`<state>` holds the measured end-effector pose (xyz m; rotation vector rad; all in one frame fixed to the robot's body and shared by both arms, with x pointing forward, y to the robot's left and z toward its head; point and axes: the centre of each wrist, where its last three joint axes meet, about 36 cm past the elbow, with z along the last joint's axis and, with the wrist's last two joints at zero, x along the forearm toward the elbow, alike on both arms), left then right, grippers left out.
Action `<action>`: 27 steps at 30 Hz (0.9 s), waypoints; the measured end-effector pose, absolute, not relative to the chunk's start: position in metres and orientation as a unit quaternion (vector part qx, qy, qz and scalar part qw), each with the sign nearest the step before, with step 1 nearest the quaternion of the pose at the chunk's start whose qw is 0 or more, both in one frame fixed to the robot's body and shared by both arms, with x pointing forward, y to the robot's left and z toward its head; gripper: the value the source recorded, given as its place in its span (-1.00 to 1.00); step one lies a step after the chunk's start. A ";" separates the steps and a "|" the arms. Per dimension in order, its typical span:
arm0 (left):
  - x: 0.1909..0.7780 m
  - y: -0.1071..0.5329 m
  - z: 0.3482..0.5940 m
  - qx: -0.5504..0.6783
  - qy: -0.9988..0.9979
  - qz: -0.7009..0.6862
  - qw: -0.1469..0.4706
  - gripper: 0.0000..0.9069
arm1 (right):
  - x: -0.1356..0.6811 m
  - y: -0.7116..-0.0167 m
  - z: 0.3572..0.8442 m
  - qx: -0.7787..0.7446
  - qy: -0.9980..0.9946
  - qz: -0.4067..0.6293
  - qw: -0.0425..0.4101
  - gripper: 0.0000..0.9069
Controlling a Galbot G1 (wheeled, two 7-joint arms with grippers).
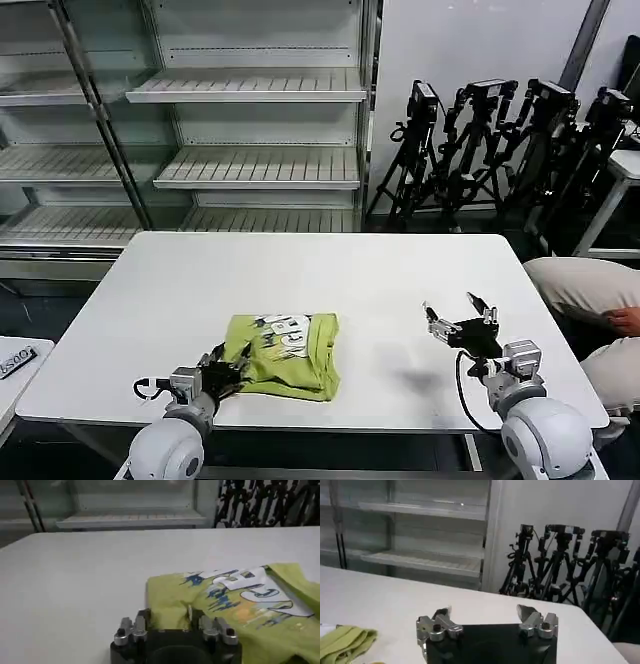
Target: Fold and organize the clothes.
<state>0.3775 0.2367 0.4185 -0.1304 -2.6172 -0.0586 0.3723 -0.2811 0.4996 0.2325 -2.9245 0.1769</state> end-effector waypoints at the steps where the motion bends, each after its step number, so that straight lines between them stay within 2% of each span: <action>1: 0.378 0.237 0.418 -0.047 -0.965 -0.022 0.258 -0.91 | 0.372 -0.281 0.499 0.079 -0.990 0.060 0.101 1.00; 10: 0.377 0.247 0.416 -0.044 -0.964 -0.037 0.260 -0.93 | 0.372 -0.279 0.499 0.080 -0.990 0.058 0.101 1.00; 17: 0.376 0.285 0.428 -0.028 -0.964 -0.096 0.245 -0.93 | 0.372 -0.278 0.500 0.082 -0.990 0.057 0.096 1.00; 22: 0.378 0.345 0.453 0.005 -0.960 -0.162 0.230 -0.96 | 0.373 -0.276 0.499 0.084 -0.991 0.054 0.093 1.00; 27: 0.379 0.401 0.500 0.033 -0.950 -0.236 0.200 -0.96 | 0.374 -0.273 0.498 0.087 -0.991 0.050 0.091 1.00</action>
